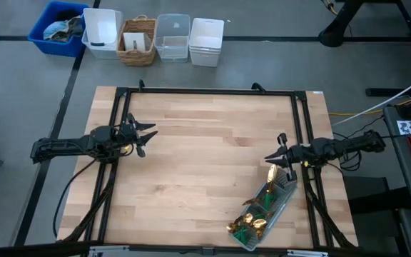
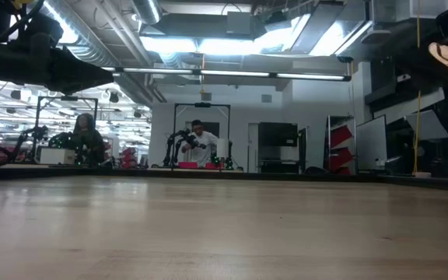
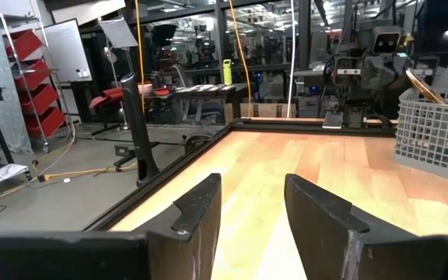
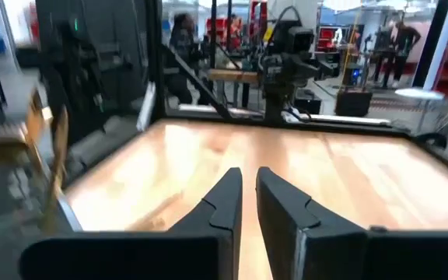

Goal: Sort silverware
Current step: Return to Home Position

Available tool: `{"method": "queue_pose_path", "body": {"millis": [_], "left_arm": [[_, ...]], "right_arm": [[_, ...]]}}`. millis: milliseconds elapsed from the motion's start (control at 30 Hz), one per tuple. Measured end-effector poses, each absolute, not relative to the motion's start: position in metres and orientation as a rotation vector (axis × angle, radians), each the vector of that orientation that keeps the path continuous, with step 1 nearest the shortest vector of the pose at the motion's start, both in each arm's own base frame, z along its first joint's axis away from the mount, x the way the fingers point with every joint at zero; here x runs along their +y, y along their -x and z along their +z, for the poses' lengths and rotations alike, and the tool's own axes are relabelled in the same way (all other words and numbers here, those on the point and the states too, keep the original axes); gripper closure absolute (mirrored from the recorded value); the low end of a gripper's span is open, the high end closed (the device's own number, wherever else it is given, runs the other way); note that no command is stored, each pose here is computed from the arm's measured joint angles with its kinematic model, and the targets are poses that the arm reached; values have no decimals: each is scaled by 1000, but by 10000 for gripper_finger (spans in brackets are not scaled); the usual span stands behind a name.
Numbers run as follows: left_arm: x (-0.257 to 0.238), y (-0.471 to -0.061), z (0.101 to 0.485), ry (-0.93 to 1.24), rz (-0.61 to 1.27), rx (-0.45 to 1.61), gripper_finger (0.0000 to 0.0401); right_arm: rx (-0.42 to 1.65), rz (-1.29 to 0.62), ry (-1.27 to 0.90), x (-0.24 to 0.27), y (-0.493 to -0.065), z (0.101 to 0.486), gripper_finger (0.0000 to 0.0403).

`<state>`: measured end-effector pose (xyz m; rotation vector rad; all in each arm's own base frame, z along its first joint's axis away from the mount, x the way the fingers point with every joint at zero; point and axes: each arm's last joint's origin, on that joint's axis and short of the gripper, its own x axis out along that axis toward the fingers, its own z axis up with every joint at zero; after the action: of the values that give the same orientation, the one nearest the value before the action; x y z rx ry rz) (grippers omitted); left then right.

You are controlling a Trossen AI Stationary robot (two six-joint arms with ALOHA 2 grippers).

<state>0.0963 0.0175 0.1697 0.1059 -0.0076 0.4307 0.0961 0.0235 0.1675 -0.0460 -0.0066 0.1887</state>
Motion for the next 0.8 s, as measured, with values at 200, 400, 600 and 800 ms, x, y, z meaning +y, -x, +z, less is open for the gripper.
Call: {"method": "queue_pose_path", "body": {"millis": [200,400,600,800], "left_arm": [[17,-96,170,-106,431,-8,267],[17,-96,170,-106,431,-8,267],[17,-96,170,-106,431,-8,267],[17,-96,170,-106,431,-8,267]], "right_arm": [[2,192,96,24,-97,166,359],[-2,192,97,24,-97,167,359],[-17,190,102,24,-97,168,359],[-18,190,101,24,-97,168,359]]}}
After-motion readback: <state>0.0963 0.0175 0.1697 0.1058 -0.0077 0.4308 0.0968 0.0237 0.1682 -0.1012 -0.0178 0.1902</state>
